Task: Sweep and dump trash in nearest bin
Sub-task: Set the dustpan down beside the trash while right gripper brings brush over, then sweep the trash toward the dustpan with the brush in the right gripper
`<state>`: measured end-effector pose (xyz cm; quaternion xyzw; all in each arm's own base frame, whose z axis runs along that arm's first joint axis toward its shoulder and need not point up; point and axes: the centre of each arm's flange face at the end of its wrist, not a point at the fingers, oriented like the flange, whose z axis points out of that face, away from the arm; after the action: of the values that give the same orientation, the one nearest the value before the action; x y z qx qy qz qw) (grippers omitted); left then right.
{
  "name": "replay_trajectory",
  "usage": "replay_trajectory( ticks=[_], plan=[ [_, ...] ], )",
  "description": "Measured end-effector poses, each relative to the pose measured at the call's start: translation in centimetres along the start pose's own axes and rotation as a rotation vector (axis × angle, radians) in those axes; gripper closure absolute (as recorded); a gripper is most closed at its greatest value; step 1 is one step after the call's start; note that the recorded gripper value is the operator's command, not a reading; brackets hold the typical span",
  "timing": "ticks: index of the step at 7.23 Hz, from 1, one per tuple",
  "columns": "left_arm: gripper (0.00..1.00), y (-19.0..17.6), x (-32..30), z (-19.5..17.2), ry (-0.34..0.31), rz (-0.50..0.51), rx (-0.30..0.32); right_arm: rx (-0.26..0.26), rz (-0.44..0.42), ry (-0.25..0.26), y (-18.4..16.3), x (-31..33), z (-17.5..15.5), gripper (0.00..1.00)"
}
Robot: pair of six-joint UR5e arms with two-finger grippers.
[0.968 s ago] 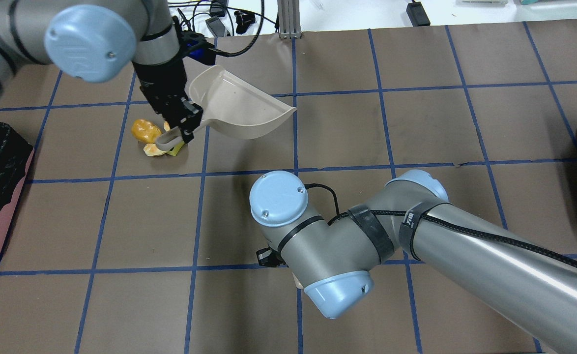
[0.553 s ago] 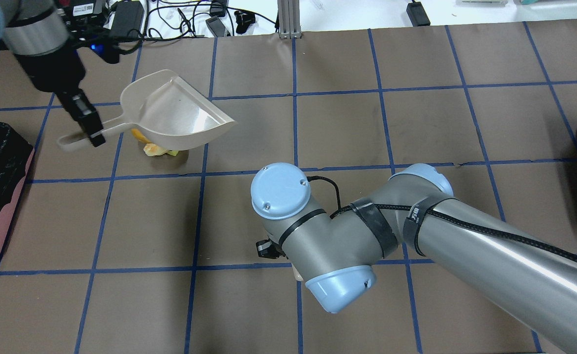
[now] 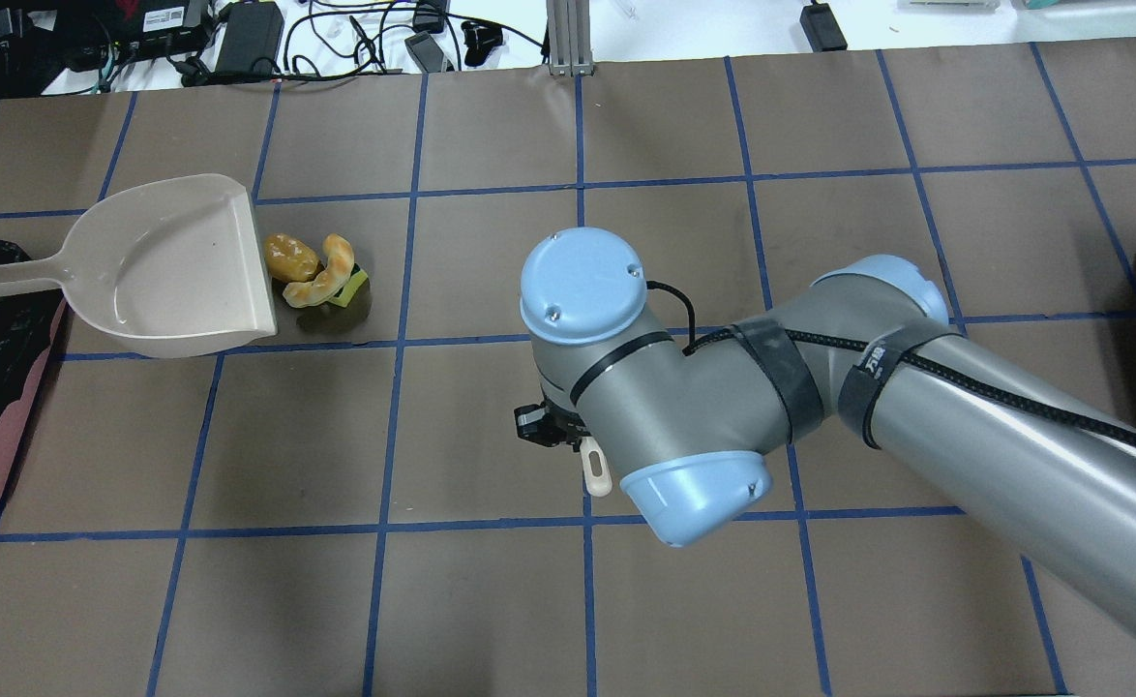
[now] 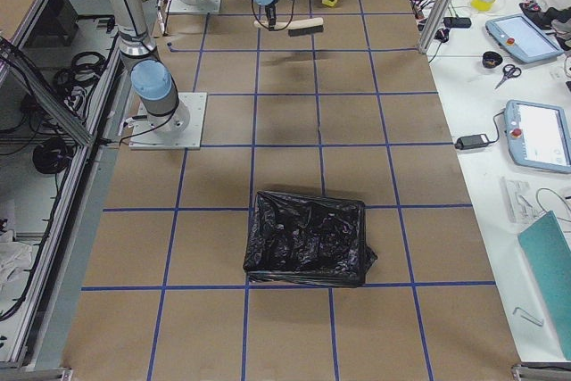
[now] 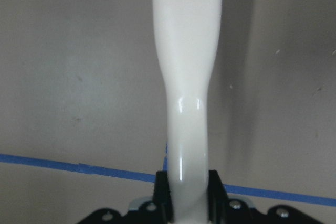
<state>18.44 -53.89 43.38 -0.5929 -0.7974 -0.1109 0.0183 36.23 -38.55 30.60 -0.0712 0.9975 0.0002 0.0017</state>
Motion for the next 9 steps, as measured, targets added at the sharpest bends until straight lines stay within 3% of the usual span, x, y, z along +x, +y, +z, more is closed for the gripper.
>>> replay_trajectory(
  ticks=[2,4,6,9],
  plan=[
    [1.00,2.4,-4.6,3.3,-0.080,0.200,-0.067,-0.012,0.021,0.013,-5.0,-0.3,-2.8,1.00],
    [1.00,3.9,-8.4,7.8,-0.102,0.329,-0.100,-0.001,0.009,0.030,-10.3,-1.8,-2.5,1.00],
    [1.00,4.2,-11.0,11.2,-0.120,0.370,-0.110,-0.019,-0.041,0.080,-14.8,-4.0,-0.7,1.00],
    [1.00,4.4,-13.9,14.5,-0.153,0.351,-0.123,-0.071,-0.118,0.148,-19.4,-9.1,3.4,1.00]
  ],
)
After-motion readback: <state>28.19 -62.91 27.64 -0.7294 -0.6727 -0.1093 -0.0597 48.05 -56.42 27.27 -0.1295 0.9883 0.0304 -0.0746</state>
